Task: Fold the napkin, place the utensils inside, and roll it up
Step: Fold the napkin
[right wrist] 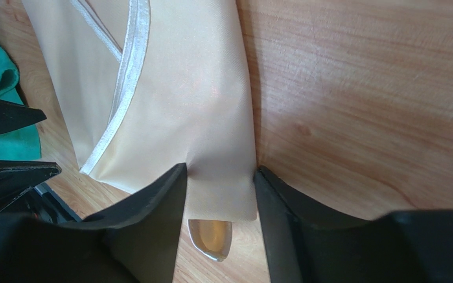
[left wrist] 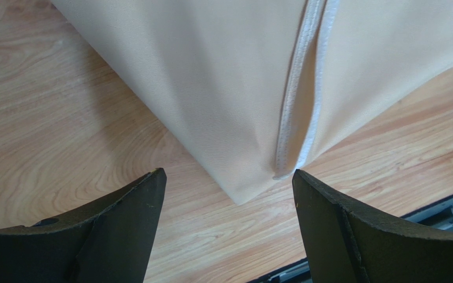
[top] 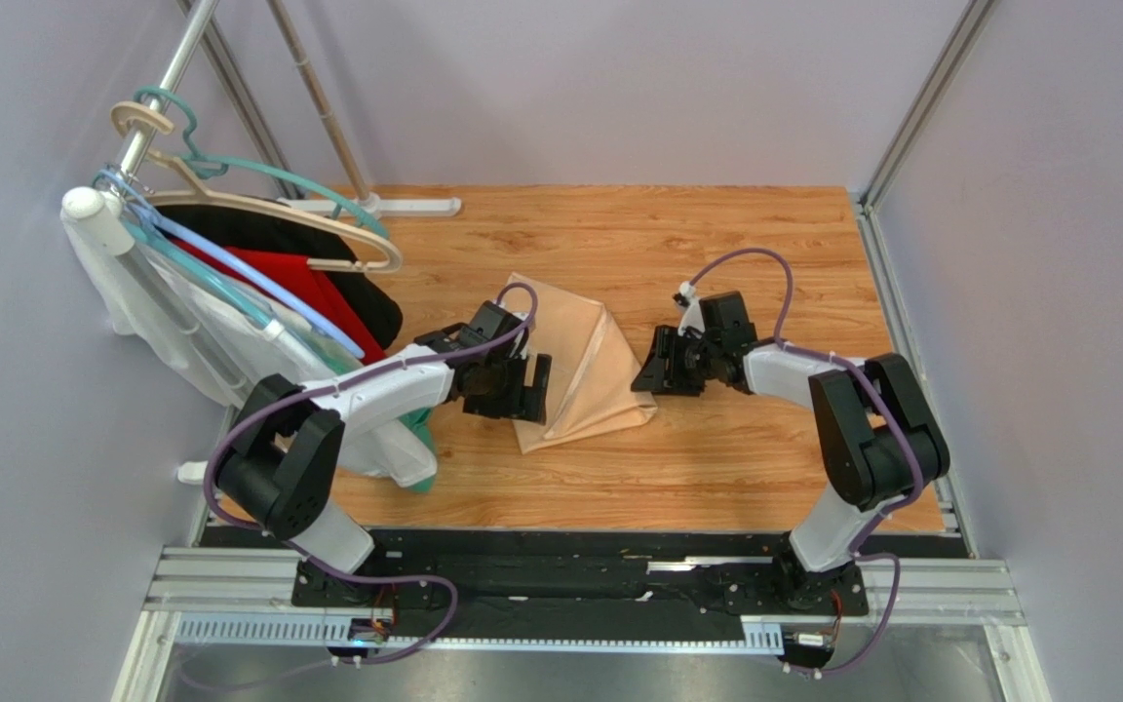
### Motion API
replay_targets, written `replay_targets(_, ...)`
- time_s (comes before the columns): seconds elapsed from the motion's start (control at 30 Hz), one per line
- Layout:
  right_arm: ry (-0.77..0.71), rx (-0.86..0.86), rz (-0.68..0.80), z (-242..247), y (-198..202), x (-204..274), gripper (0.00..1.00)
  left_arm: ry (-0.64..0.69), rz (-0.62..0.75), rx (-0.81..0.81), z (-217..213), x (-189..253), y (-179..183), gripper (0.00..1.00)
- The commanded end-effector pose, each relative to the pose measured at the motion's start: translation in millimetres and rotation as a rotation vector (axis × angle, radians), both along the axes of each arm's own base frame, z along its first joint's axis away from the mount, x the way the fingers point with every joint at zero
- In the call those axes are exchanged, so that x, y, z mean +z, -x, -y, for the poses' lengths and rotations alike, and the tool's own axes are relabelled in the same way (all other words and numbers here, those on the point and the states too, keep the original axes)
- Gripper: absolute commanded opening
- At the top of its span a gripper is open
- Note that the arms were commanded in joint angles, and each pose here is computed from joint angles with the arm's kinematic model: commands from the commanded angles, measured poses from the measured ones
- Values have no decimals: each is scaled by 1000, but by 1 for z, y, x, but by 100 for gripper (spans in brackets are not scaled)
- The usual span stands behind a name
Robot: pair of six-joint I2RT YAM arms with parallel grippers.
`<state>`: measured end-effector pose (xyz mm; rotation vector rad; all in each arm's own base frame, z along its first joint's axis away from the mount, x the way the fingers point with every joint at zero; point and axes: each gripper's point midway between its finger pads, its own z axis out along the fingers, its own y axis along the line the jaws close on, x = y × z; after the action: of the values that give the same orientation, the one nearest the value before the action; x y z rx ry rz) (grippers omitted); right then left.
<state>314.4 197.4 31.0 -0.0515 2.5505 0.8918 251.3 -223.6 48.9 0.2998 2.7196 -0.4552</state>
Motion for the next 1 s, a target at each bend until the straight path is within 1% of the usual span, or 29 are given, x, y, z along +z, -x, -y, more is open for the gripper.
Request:
replay_targets(0.0, 32, 26, 10, 2, -10, -11, 47, 52, 59, 70, -8, 5, -14, 89)
replay_targets(0.03, 32, 25, 6, 2, -11, -11, 45, 66, 61, 70, -8, 5, -14, 89)
replay_targets(0.07, 34, 30, 6, 2, -11, -11, 38, 78, 56, 68, -8, 3, -14, 88)
replay_targets(0.13, 40, 29, -3, 3, -10, -14, 30, 82, 59, 53, -6, 3, -16, 88)
replay_targets(0.17, 40, 27, -5, 3, -10, -14, 22, 82, 61, 48, -5, 3, -18, 88)
replay_targets(0.23, 34, 29, -10, 2, -7, -13, 14, 76, 58, 38, -4, -2, -19, 88)
replay_targets(0.27, 35, 26, -13, 3, -6, -12, 6, 76, 58, 34, -4, -3, -20, 88)
replay_targets(0.3, 34, 23, -19, 4, -3, -12, 2, 76, 59, 29, -3, -7, -21, 88)
replay_targets(0.33, 37, 19, -29, 5, 0, -13, 0, 77, 61, 20, -2, -8, -22, 88)
replay_targets(0.47, 63, -17, -33, 13, 8, -7, 0, 128, 61, -22, 9, -9, -22, 88)
replay_targets(0.57, 138, -84, -62, 31, 19, -12, 0, 179, 66, -60, 22, -6, -24, 88)
replay_targets(0.6, 172, -122, -38, 39, 18, -7, 0, 197, 75, -71, 27, -5, -27, 88)
replay_targets(0.63, 191, -150, -69, 45, 28, -12, 0, 209, 76, -89, 32, -4, -26, 88)
replay_targets(0.7, 223, -212, -45, 57, 30, -5, 0, 222, 78, -129, 46, -3, -24, 88)
replay_targets(0.73, 238, -234, -68, 62, 41, -10, 0, 225, 81, -174, 57, -2, -18, 88)
replay_targets(0.77, 240, -259, -74, 65, 43, -9, 0, 230, 86, -194, 67, -1, -19, 88)
replay_targets(0.8, 259, -292, -51, 72, 44, -3, 0, 234, 90, -211, 73, 1, -17, 88)
replay_targets(0.87, 325, -344, -72, 89, 56, -5, 0, 246, 107, -217, 84, 7, -17, 88)
replay_targets(0.97, 343, -380, -54, 99, 66, 6, 0, 275, 150, -197, 89, 20, -25, 88)
